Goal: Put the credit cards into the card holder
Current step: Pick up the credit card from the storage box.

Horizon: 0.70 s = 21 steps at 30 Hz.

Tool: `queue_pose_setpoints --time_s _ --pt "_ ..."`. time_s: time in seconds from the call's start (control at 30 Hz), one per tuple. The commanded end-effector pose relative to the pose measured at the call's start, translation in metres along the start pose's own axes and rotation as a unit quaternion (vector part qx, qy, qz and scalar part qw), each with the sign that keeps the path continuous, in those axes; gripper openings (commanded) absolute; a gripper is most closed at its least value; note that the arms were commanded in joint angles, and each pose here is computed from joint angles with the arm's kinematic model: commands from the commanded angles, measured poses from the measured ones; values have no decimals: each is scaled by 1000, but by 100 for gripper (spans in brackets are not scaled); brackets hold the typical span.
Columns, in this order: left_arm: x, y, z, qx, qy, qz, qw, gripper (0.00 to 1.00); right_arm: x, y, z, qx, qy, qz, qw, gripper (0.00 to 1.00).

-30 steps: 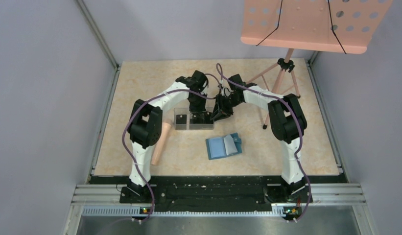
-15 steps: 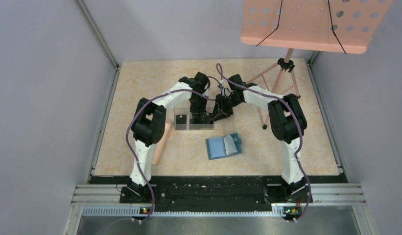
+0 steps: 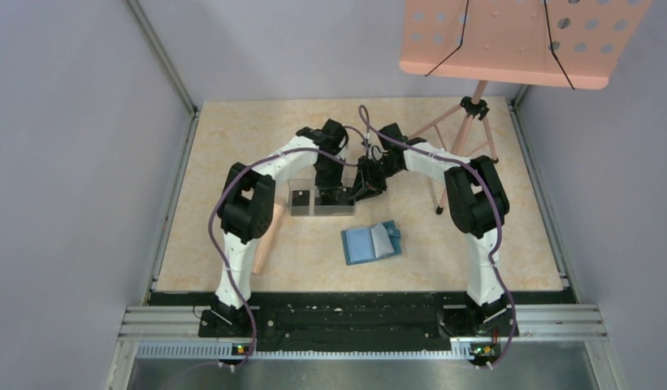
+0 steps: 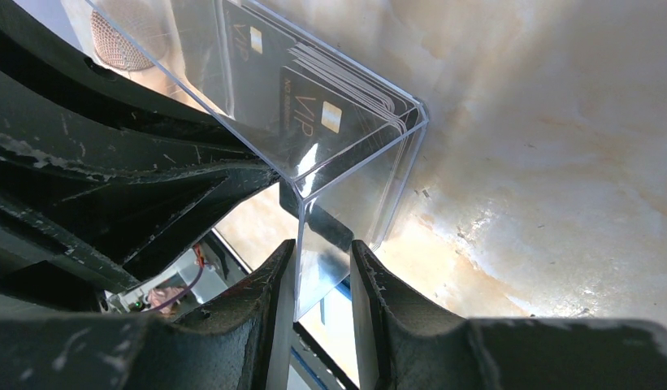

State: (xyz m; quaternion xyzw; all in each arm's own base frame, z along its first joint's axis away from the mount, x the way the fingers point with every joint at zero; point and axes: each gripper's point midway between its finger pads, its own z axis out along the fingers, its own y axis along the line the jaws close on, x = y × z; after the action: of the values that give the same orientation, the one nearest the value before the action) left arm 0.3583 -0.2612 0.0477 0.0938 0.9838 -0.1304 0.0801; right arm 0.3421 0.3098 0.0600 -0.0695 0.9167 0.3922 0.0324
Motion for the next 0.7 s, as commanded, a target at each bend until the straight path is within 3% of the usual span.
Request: queue_pose_setpoints --time_s 0.0,0.23,0.67 --pt "-28 -38 -37 70 -70 13 995 16 -2 25 -10 -33 -10 -29 999 29" --pt "-33 -43 -43 84 -91 14 992 18 -2 25 -10 -33 -10 -29 999 29" --pt "-23 -42 -29 88 -62 5 994 23 -2 25 -10 -32 -11 -29 999 29"
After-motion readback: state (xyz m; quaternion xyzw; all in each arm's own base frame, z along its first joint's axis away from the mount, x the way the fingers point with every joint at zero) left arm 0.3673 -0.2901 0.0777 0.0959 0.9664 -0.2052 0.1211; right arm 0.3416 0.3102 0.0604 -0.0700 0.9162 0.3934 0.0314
